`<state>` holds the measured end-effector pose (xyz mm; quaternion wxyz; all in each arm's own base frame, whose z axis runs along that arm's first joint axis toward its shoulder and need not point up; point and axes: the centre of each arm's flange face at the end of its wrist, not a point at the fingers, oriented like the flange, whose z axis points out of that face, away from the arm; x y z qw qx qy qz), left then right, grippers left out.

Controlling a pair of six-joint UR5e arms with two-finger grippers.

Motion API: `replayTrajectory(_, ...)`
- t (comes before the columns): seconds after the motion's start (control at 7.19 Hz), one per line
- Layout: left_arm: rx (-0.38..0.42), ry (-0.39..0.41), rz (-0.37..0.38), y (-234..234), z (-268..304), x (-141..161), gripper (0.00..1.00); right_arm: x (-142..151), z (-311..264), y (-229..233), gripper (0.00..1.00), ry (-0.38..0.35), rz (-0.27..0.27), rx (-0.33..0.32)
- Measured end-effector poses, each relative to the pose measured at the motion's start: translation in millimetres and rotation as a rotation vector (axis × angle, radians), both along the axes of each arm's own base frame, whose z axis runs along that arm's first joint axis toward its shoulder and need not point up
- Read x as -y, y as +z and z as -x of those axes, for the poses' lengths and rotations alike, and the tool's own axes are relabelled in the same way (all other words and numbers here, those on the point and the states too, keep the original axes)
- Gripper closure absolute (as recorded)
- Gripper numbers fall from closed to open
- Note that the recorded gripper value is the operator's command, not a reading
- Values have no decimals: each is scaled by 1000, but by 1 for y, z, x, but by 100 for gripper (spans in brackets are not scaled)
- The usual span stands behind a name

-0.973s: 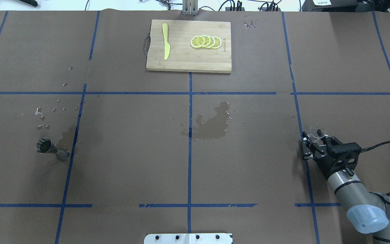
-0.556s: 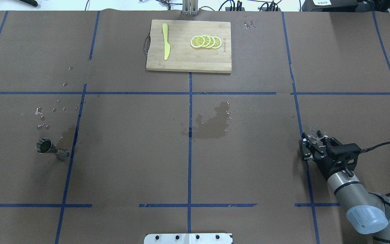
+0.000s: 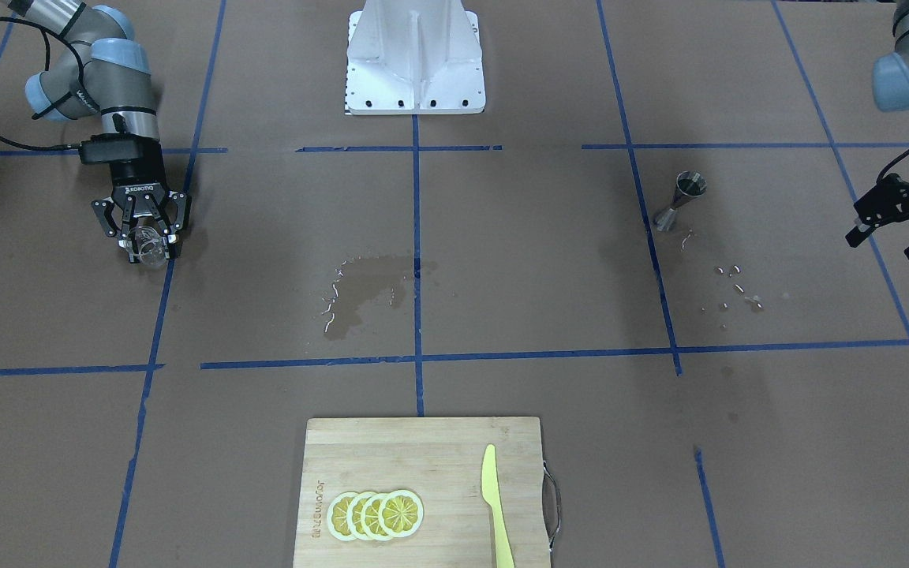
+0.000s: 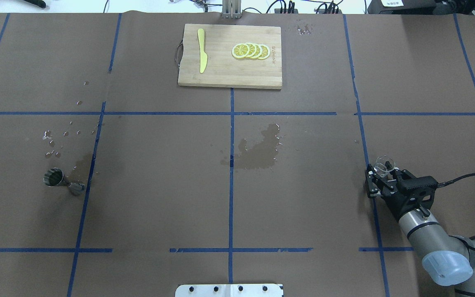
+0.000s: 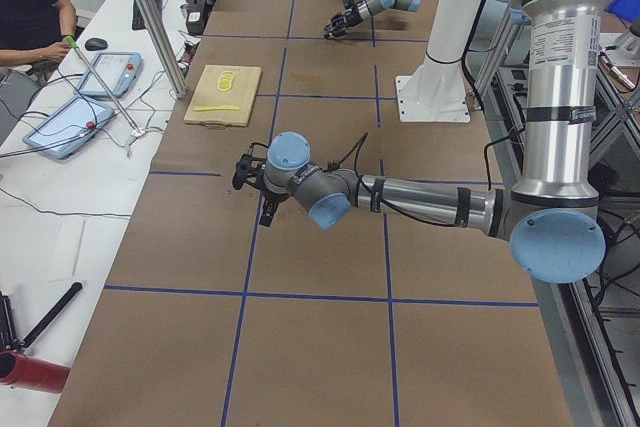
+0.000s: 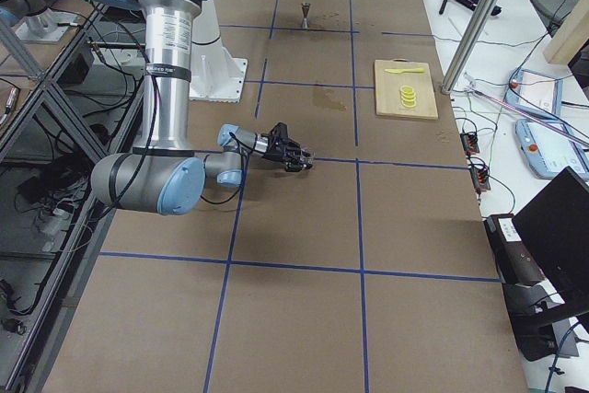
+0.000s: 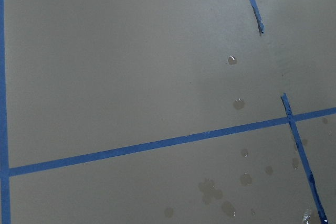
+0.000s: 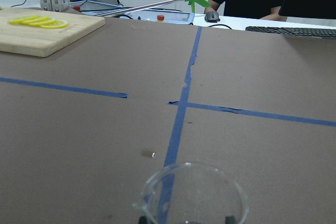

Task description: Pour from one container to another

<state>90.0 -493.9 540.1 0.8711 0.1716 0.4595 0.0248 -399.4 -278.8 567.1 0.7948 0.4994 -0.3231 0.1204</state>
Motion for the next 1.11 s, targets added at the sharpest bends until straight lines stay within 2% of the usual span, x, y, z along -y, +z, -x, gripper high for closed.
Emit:
replayTrajectory(0.83,0,-1,0,1,1,0,0,-1,0,-5,17,-5,-3,20)
replayTrajectory(1.11,0,0,0,1,0,0,0,-1,3,-7,14,-4,-4,25)
